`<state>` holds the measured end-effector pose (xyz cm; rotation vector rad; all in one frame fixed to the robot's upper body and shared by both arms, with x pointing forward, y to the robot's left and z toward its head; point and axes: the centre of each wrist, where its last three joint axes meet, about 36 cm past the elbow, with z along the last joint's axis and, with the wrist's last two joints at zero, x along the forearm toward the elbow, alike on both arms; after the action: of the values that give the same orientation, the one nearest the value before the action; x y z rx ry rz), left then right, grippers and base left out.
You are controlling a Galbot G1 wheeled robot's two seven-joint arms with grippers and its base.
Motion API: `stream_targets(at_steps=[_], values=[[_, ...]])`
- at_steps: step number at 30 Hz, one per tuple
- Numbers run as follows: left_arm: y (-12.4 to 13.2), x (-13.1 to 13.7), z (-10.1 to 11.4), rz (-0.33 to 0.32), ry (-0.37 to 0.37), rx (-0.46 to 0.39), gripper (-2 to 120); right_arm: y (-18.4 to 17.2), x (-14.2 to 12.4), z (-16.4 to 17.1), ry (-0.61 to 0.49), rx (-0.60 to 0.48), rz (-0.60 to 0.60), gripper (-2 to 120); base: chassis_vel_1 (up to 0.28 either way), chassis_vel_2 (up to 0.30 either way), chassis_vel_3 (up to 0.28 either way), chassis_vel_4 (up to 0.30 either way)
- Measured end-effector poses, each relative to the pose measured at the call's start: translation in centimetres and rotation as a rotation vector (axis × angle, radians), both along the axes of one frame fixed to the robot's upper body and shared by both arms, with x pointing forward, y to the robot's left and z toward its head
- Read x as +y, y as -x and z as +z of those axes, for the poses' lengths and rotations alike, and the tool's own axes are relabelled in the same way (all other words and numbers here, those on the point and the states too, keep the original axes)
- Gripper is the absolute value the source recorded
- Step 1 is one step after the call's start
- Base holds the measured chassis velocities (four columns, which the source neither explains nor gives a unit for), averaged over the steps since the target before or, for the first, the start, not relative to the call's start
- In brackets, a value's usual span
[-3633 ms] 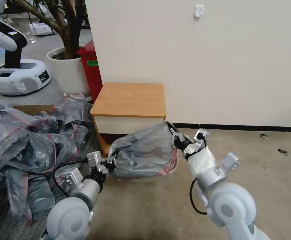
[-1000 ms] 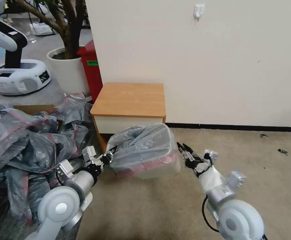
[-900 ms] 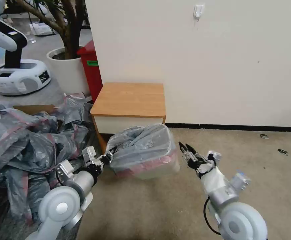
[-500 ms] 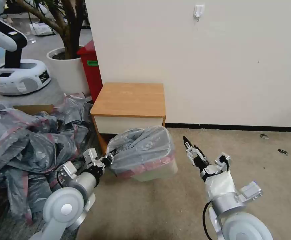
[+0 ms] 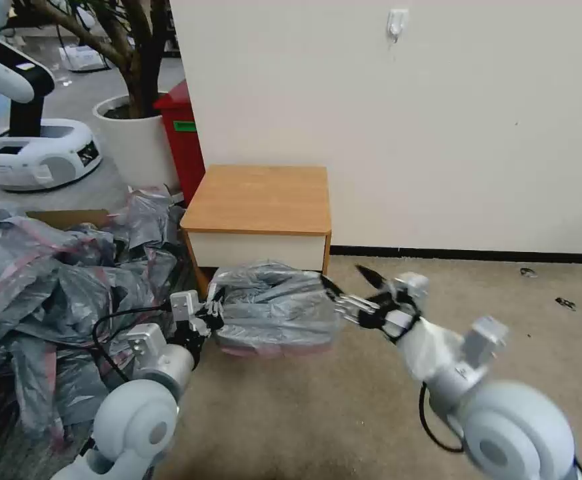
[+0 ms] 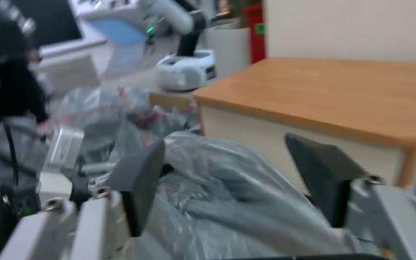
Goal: Pick up the garbage bag from the table and place it over the trash can.
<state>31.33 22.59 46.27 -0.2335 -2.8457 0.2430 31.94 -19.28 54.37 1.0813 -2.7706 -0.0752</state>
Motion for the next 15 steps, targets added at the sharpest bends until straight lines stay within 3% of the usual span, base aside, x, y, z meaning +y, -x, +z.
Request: stream_targets(at_steps=[4, 10, 15], values=[[0.2, -0.4, -0.2, -0.017, -0.061, -0.040, 5, -2.2, 2.0, -0.7, 0.133, -0.049, 0.068, 52, 0.000, 0.000, 0.000, 0.000], [0.2, -0.9, -0.4, -0.027, -0.104, -0.061, 5, -4.0, 4.7, -1.8, 0.301, -0.018, 0.114, 28, 0.000, 0.000, 0.000, 0.000], [0.1, -1.0, -0.4, -0.030, -0.113, -0.071, 5, -4.9, 5.7, -2.1, 0.343, 0.002, 0.105, 15, 0.000, 0.000, 0.000, 0.000]])
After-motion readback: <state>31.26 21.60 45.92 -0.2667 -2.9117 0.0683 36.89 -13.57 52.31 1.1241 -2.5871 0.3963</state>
